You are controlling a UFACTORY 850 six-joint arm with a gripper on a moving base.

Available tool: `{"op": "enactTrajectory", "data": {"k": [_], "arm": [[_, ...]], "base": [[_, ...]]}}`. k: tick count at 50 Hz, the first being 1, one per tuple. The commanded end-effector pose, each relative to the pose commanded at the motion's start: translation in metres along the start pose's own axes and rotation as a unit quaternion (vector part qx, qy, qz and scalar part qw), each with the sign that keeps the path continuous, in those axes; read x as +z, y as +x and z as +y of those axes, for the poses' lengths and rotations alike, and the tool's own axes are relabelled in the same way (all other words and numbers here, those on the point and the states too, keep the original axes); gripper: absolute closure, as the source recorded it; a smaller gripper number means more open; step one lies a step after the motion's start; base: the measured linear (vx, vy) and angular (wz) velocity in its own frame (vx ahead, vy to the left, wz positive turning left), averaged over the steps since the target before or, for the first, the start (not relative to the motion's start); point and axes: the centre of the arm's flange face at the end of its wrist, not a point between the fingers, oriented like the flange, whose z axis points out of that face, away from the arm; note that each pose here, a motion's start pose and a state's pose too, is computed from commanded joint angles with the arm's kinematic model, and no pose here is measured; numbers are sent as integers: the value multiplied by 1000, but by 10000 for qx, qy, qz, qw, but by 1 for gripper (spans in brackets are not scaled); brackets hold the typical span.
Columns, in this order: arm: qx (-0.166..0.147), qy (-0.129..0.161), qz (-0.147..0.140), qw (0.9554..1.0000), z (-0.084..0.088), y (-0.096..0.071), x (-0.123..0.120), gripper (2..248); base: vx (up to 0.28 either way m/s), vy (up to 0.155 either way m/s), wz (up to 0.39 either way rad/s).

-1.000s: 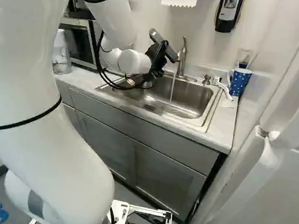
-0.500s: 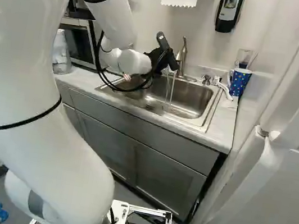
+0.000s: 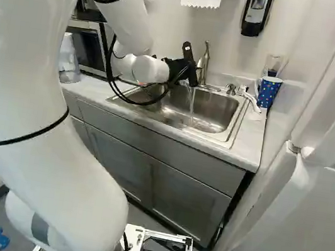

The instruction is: Rinse the cup and place it in the tray

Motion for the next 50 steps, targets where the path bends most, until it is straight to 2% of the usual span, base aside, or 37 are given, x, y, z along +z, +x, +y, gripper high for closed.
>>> {"op": "enactTrajectory", "data": {"k": [12, 24, 37, 50], "arm": [[629, 0, 0, 9980, 0, 0, 0, 125], [1257, 0, 0, 9921, 0, 0, 0, 125], [1931, 0, 0, 9812, 0, 0, 0, 125], [2597, 0, 0, 9657, 0, 0, 0, 125]], "base": [[0, 0, 0], [0, 0, 0], [0, 0, 0], [0, 0, 0]]}}
